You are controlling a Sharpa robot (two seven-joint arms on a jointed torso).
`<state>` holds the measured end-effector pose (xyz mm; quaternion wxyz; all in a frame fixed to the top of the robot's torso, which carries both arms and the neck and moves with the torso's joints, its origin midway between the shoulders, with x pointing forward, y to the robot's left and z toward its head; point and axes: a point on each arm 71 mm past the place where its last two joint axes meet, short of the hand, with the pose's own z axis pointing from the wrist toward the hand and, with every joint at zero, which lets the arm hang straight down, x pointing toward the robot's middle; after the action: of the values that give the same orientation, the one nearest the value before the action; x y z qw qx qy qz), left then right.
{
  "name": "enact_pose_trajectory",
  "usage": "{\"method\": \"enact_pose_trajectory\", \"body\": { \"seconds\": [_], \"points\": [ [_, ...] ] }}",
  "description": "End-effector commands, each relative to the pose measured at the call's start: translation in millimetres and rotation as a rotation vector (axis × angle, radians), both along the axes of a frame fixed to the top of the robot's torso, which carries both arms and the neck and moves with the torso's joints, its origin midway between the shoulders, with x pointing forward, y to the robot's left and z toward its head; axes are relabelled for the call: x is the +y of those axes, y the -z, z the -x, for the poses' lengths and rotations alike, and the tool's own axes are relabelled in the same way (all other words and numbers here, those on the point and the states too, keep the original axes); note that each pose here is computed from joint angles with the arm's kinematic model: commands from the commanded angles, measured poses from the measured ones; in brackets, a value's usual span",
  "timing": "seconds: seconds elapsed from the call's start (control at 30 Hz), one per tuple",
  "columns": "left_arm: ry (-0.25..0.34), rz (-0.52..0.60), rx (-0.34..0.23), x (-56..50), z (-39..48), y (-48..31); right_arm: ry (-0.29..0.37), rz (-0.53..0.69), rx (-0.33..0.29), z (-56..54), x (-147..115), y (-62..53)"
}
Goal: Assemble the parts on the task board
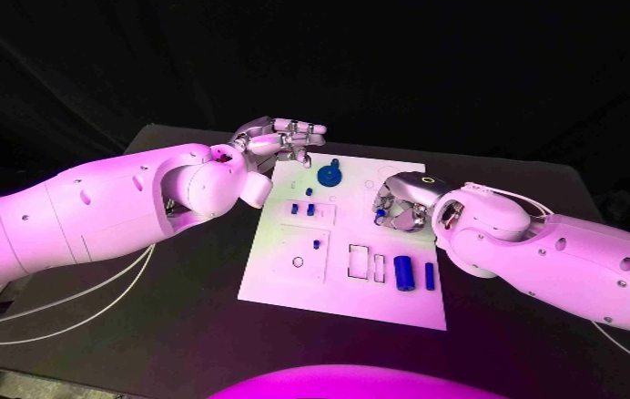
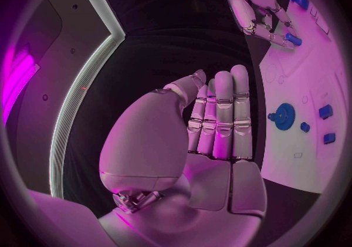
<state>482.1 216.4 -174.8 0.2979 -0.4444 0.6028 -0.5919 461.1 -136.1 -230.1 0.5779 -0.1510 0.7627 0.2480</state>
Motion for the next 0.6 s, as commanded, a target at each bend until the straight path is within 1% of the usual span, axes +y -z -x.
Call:
{"method": "enact_pose_trajectory", "body": {
  "seconds": [0.03,0.17,0.27,0.4,0.5,0.6],
  "points": [
    [0.016,0.007,-0.005,-2.1,0.4,-1.1,0.007,-0.02,-0.049,2.7,-1.8,-4.2],
    [0.014,0.006,-0.005,-1.6,0.1,-0.9,0.007,-0.063,-0.075,7.4,-3.9,-14.3],
    [0.013,0.005,-0.005,-1.2,-0.3,-0.8,0.003,-0.104,-0.104,10.9,-4.4,-26.3],
    [0.011,0.005,-0.005,-0.9,-0.8,-0.6,-0.013,-0.147,-0.124,17.4,-1.6,-39.6],
    [0.012,0.005,-0.005,-1.5,-1.0,-0.5,-0.034,-0.173,-0.123,23.8,4.6,-45.8],
    [0.014,0.006,-0.005,-2.1,-1.0,-0.5,-0.058,-0.194,-0.11,29.7,13.6,-48.3]
  ]
}}
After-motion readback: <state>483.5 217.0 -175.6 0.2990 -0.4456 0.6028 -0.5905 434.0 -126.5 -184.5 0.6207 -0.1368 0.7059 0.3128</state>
